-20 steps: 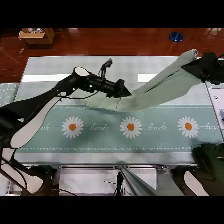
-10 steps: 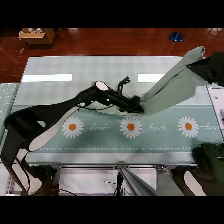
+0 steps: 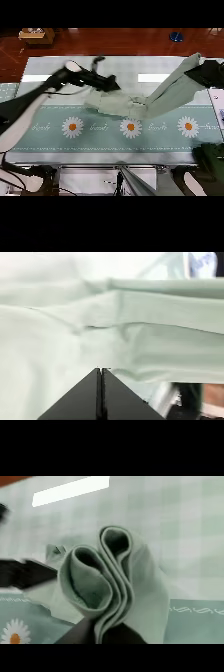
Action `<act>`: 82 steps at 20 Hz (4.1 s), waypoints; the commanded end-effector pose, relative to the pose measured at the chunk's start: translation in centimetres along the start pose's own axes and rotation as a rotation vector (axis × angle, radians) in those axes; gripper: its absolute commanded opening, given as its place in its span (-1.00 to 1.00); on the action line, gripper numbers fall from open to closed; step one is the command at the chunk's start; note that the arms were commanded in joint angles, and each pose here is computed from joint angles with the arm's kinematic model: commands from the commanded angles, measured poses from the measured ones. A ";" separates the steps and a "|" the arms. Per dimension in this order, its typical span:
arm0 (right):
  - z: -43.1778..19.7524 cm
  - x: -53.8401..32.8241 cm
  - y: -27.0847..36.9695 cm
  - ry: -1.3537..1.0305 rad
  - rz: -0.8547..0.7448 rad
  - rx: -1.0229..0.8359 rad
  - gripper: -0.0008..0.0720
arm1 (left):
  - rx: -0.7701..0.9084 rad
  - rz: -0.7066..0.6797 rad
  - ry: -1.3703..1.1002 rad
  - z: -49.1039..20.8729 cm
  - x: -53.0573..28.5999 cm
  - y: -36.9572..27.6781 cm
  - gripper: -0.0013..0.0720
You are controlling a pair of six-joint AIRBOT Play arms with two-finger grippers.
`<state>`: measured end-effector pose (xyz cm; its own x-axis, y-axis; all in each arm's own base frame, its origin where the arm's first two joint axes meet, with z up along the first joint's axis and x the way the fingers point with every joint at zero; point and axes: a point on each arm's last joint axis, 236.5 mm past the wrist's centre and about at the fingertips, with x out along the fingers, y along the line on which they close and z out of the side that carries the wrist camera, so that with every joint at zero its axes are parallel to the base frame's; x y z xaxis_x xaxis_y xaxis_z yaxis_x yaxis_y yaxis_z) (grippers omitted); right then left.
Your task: Fold the shirts.
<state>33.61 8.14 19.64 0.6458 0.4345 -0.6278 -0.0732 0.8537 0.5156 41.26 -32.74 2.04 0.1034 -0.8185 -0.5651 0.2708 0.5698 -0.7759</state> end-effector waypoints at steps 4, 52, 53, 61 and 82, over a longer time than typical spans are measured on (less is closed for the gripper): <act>0.7 8.7 4.0 -0.011 0.066 -0.069 -0.91 | 0.117 0.466 -0.217 2.1 -25.2 7.1 -0.92; -18.1 25.3 -7.2 0.266 0.107 0.600 0.39 | 0.058 0.551 -0.289 -4.4 -33.8 6.3 -0.92; -18.1 26.3 -6.5 0.275 0.110 0.588 0.23 | 0.060 0.554 -0.297 -4.3 -33.9 6.3 -0.92; -1.5 18.6 1.5 0.130 0.379 0.282 -0.90 | 0.062 0.558 -0.308 -4.0 -34.0 6.4 -0.92; -18.2 -31.1 -22.8 0.267 -1.324 0.807 -0.91 | 0.069 0.526 -0.282 -3.9 -33.2 6.7 -0.91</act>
<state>6.95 -19.43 16.80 -0.0498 -0.3768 -0.9250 0.8429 0.4810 -0.2413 35.83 -1.49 15.02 0.5013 -0.4167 -0.7583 0.1740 0.9071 -0.3833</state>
